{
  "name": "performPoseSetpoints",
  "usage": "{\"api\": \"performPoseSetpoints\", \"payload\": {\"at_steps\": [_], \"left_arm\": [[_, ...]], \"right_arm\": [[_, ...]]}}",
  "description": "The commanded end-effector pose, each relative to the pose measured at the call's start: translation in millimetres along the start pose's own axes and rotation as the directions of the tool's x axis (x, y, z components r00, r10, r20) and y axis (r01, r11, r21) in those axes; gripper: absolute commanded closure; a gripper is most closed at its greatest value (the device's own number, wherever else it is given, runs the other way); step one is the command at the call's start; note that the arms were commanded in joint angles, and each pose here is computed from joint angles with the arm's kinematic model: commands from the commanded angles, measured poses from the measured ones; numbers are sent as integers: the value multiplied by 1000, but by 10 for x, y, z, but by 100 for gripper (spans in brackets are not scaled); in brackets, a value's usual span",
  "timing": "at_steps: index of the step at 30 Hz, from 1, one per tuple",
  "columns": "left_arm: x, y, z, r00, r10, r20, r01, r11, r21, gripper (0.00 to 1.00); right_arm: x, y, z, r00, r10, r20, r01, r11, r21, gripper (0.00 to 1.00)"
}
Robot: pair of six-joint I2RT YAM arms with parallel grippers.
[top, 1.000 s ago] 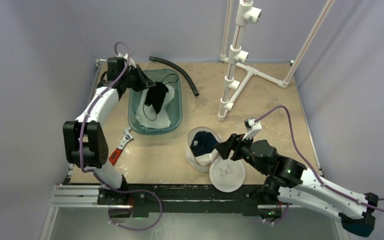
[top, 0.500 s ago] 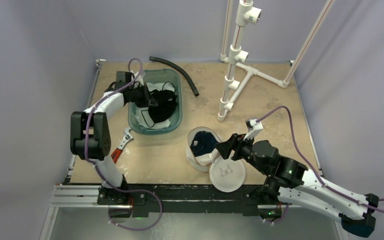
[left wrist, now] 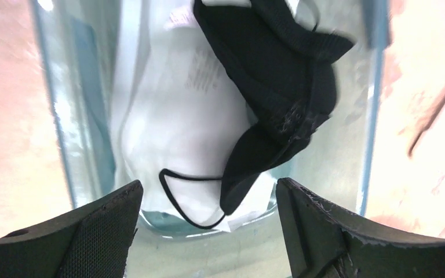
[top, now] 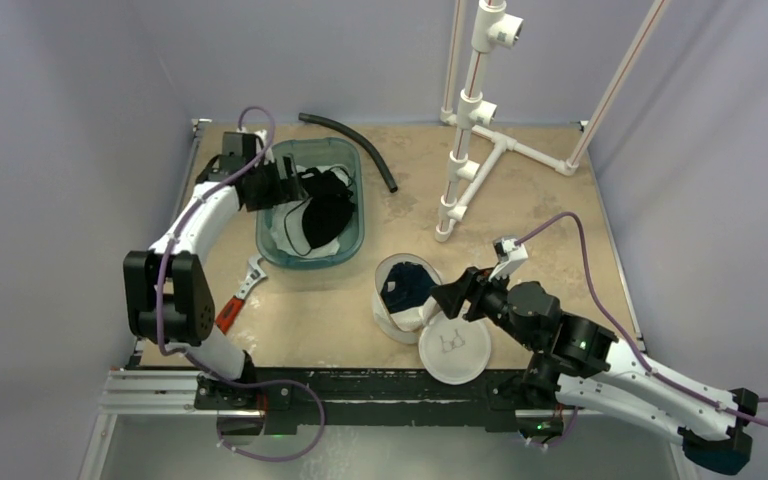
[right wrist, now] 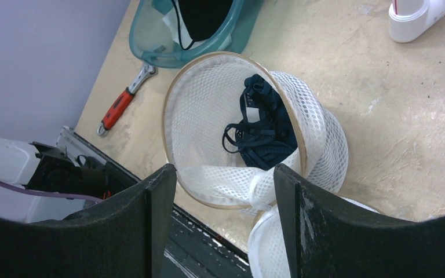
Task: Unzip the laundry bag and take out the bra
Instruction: Adjust the bra in the bin.
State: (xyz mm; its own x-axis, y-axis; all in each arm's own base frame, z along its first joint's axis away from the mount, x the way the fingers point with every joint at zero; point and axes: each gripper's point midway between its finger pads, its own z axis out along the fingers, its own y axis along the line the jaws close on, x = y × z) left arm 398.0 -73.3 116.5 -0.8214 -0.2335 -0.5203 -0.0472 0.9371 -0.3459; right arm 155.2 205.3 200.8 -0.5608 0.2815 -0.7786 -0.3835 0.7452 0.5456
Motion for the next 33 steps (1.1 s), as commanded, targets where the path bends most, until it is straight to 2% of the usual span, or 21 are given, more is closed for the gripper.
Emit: {"api": "performPoseSetpoints", "payload": {"at_steps": [1, 9, 17, 22, 26, 33], "left_arm": [[-769, -172, -472, 963, -9, 270, 16, 1000, -22, 16], [-853, -290, 139, 971, -167, 173, 153, 984, 90, 17], [-747, -216, 533, 901, -421, 105, 406, 903, 137, 15], [-794, -250, 660, 875, -476, 94, 456, 873, 174, 22], [-748, -235, 786, 874, -481, 71, 464, 868, 177, 35], [-665, -338, 829, 888, -459, 25, 440, 864, 246, 78]], "right_arm": [[-47, 29, 14, 1000, -6, 23, 6, 1000, -11, 34], [-32, 18, 16, 1000, -4, 15, 4, 1000, -2, 34], [40, -6, 44, 1000, -5, -17, 5, 1000, 14, 34], [70, -28, 58, 1000, -9, -25, 9, 1000, 23, 34], [76, -37, 73, 999, -14, -29, 15, 999, 31, 34], [86, -54, 90, 999, -21, -32, 22, 999, 42, 34]]}}
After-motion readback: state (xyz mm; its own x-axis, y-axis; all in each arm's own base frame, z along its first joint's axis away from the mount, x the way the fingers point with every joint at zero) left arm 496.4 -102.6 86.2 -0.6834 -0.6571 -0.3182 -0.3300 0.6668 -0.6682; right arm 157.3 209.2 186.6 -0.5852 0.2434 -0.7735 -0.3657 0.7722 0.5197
